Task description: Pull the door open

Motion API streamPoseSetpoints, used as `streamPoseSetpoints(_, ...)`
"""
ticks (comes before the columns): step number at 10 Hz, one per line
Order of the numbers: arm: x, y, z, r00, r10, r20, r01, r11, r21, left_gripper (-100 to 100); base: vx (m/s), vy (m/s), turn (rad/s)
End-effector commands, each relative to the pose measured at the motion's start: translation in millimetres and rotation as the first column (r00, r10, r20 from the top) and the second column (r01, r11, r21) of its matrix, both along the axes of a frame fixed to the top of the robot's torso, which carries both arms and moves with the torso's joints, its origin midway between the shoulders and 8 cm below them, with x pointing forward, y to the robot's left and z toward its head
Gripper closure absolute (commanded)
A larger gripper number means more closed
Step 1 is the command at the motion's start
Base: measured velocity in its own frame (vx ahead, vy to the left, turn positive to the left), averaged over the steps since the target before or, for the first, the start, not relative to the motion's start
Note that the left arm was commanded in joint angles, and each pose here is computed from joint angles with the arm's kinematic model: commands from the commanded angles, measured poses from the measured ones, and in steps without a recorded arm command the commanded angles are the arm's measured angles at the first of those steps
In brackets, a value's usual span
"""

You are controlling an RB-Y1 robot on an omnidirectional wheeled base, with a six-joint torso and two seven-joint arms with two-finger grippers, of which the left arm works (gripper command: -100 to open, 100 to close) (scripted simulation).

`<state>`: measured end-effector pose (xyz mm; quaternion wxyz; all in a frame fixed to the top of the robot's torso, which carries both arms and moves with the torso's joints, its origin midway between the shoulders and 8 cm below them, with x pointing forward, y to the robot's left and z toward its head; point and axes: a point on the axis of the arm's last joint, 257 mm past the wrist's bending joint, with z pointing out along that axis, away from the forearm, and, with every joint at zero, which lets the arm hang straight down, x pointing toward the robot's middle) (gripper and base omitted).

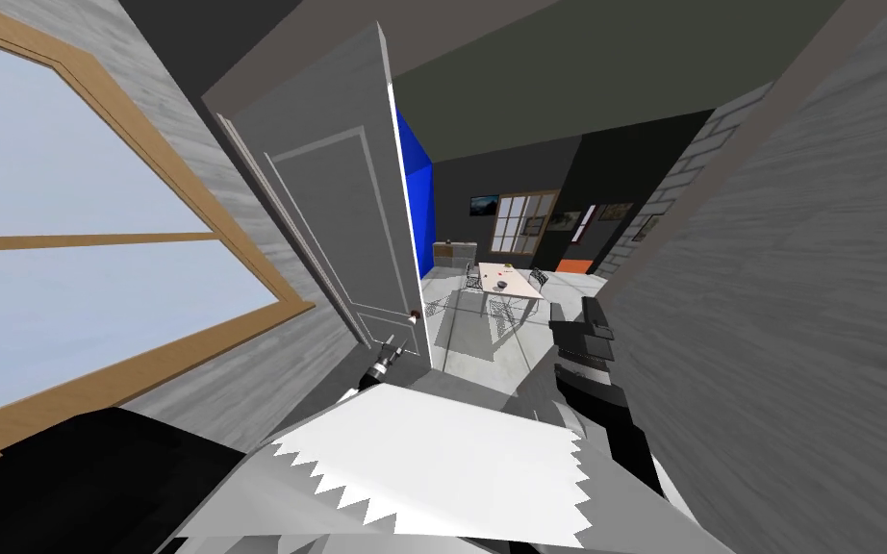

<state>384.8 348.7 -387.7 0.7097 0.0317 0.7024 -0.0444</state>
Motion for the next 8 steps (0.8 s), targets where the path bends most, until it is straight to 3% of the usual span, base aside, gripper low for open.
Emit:
streamPoseSetpoints(1,-0.9,8.4,-1.5,0.9999,0.014,0.000,-0.014,0.9999,0.000,-100,0.149,-0.029,-0.065)
streamPoseSetpoints(5,-9.2,32.1,-3.2,0.9983,0.058,-0.003,-0.058,0.9983,0.000,-100,0.140,-0.036,-0.106)
streamPoseSetpoints(7,-16.4,51.1,-4.0,0.9956,0.094,-0.004,-0.094,0.9956,0.000,-100,0.190,-0.031,-0.186)
streamPoseSetpoints(8,-14.8,45.1,-4.3,0.9964,0.084,-0.003,-0.084,0.9964,0.000,-100,0.074,-0.010,-0.025)
